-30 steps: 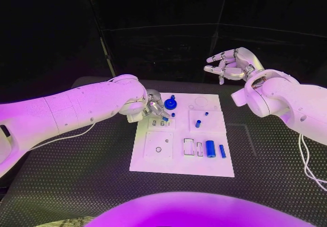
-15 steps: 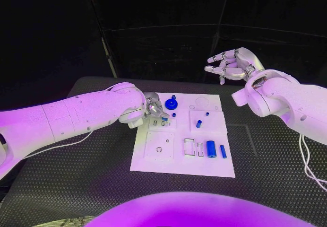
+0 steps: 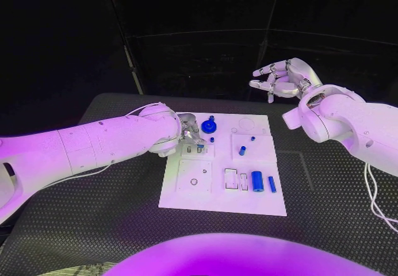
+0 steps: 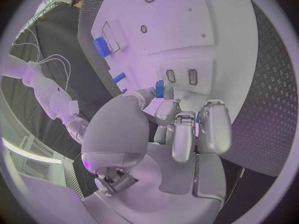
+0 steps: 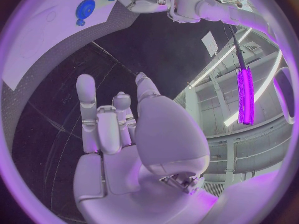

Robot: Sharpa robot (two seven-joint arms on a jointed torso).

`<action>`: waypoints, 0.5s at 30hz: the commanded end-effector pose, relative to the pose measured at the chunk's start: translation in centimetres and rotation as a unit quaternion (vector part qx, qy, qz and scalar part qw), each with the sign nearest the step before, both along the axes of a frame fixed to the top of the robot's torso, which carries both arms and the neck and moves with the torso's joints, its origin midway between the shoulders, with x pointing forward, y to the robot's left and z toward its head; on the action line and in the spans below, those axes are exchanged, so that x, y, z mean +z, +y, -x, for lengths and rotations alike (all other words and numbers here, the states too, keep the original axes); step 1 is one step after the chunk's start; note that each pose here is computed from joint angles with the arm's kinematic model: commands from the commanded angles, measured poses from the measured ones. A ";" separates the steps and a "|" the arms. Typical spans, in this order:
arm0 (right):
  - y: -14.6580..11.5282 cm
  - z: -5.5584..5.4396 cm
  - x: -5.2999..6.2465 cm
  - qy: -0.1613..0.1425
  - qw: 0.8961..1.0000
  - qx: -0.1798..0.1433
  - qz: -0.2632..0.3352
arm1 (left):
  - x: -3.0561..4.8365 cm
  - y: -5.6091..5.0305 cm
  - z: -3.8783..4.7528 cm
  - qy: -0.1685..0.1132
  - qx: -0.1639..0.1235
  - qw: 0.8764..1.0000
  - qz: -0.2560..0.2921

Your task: Assemble the parts on the task board

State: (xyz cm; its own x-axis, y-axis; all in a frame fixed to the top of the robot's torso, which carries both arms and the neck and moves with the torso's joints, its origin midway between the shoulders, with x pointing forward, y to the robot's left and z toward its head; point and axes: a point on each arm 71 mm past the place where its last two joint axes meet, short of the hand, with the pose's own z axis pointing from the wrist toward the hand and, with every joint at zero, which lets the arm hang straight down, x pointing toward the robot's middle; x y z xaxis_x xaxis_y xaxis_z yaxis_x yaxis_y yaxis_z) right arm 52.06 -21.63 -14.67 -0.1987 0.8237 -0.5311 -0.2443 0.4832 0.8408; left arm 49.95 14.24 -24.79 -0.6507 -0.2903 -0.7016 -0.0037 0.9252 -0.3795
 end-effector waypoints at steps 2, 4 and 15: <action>0.2 0.0 0.1 -0.002 1.000 0.005 -0.001 | -0.14 0.0 -0.02 -0.002 -0.024 0.999 -0.033; 0.2 0.0 0.1 -0.002 1.000 0.005 -0.001 | -0.24 0.0 -0.02 0.000 -0.028 0.999 -0.039; 0.3 0.0 0.1 -0.002 1.000 0.007 -0.001 | -0.68 -0.1 -0.01 0.008 -0.036 0.998 -0.051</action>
